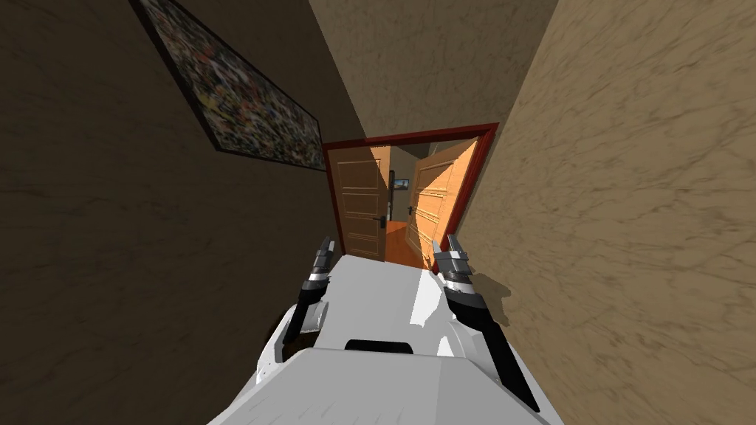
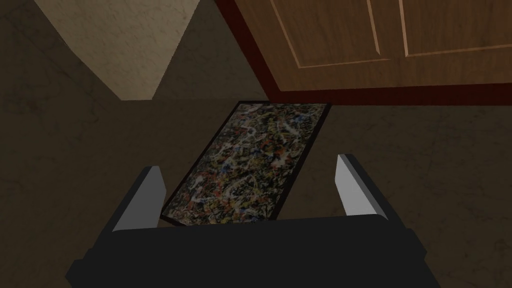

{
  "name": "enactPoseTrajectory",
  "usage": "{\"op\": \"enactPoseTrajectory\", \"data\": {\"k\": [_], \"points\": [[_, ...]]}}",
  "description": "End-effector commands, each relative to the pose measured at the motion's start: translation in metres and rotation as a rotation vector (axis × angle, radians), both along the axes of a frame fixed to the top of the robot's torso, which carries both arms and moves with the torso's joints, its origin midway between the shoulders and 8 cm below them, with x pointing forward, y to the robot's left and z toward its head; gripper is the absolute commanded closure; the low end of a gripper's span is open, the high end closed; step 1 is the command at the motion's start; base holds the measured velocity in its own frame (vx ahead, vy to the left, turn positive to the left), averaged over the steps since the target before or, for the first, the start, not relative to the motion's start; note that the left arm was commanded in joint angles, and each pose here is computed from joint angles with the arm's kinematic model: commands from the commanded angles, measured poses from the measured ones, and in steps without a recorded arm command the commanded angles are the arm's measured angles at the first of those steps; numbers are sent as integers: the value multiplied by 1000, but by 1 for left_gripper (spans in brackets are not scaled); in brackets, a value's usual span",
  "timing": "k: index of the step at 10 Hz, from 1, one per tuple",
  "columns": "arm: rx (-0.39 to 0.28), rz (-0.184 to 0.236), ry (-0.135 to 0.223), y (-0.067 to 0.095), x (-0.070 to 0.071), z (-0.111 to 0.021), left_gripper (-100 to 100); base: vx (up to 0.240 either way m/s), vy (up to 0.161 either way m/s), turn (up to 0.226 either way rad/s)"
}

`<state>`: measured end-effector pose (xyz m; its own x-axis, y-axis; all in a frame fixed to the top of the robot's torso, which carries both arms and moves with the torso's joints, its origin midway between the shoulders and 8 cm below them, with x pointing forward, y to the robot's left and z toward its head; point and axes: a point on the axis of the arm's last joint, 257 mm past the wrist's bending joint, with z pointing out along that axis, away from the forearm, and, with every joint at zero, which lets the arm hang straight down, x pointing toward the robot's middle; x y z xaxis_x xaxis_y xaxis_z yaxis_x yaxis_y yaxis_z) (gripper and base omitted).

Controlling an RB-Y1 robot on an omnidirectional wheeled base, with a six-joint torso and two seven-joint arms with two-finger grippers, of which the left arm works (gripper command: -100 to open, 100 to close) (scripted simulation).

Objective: Push the door open

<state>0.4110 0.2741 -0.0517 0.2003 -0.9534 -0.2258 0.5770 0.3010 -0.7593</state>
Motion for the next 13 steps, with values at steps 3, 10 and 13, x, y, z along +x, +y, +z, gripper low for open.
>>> {"op": "enactPoseTrajectory", "data": {"k": [3,10,13], "points": [[-21,-23,53,-1,25,-25,-100,91,-21,-25],[-59,-60,150,-4,68,-68,-100,86,-15,-27],[-73,-71,185,-6,83,-82,-100,91,-26,-26]]}}
